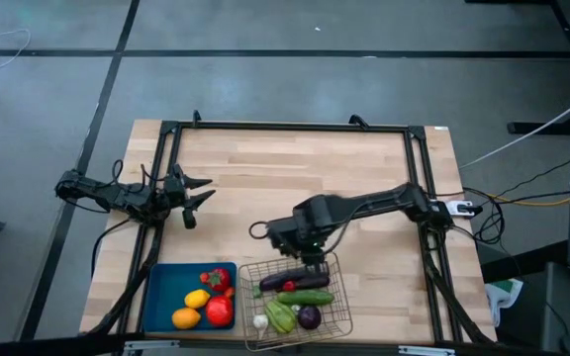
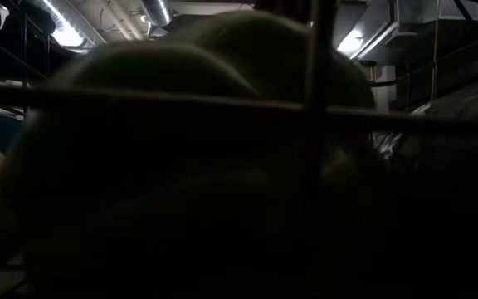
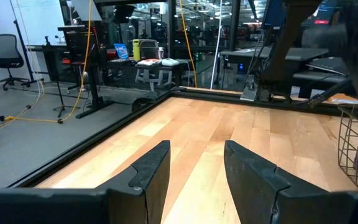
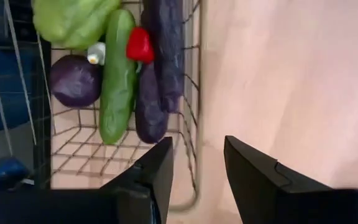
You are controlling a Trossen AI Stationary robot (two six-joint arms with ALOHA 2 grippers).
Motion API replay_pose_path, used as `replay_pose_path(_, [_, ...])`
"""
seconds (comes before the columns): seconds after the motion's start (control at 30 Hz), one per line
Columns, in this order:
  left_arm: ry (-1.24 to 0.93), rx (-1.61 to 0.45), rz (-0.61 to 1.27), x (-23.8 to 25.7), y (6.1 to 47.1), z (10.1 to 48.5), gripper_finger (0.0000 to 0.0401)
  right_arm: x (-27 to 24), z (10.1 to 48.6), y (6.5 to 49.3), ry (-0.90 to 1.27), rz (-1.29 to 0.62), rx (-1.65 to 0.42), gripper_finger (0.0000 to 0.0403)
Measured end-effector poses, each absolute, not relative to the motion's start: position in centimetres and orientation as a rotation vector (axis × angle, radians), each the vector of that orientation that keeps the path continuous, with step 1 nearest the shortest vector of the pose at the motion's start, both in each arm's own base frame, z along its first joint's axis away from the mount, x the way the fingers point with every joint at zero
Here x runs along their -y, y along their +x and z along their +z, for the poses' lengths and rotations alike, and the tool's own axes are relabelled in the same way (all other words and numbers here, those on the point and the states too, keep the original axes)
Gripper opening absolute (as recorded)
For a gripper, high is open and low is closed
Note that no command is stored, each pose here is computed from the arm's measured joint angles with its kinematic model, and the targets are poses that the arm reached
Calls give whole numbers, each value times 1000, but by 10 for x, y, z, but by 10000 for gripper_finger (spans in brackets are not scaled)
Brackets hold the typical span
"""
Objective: Sort produce into baskets
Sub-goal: Return to Home Position
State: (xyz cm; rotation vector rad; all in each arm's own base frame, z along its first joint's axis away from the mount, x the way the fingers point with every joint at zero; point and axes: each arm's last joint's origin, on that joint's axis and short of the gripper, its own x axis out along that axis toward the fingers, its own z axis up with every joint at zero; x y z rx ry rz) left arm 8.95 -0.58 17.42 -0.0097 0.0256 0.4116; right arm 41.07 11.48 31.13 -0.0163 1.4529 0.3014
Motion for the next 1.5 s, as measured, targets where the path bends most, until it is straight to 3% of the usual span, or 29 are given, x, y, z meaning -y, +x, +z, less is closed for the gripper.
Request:
replay_pose_path(0.3, [-10,-26,412,6,90,174,147,-96,396,343,-169,148,-1224,143])
replay_pose_path(0.47, [-9,-26,412,6,90,174,147,-76,414,281,-209,-68,-1156,143])
replay_pose_path(0.63, [-10,-25,412,6,90,174,147,-55,386,220,-166,-235,-1056,143])
replay_pose_path(1.1, [-10,-25,412,6,90,174,147,-23,261,108,90,-124,-653,143])
replay_pose_path(1.5, [-10,-25,412,6,89,174,147,-8,232,66,287,-139,-125,143])
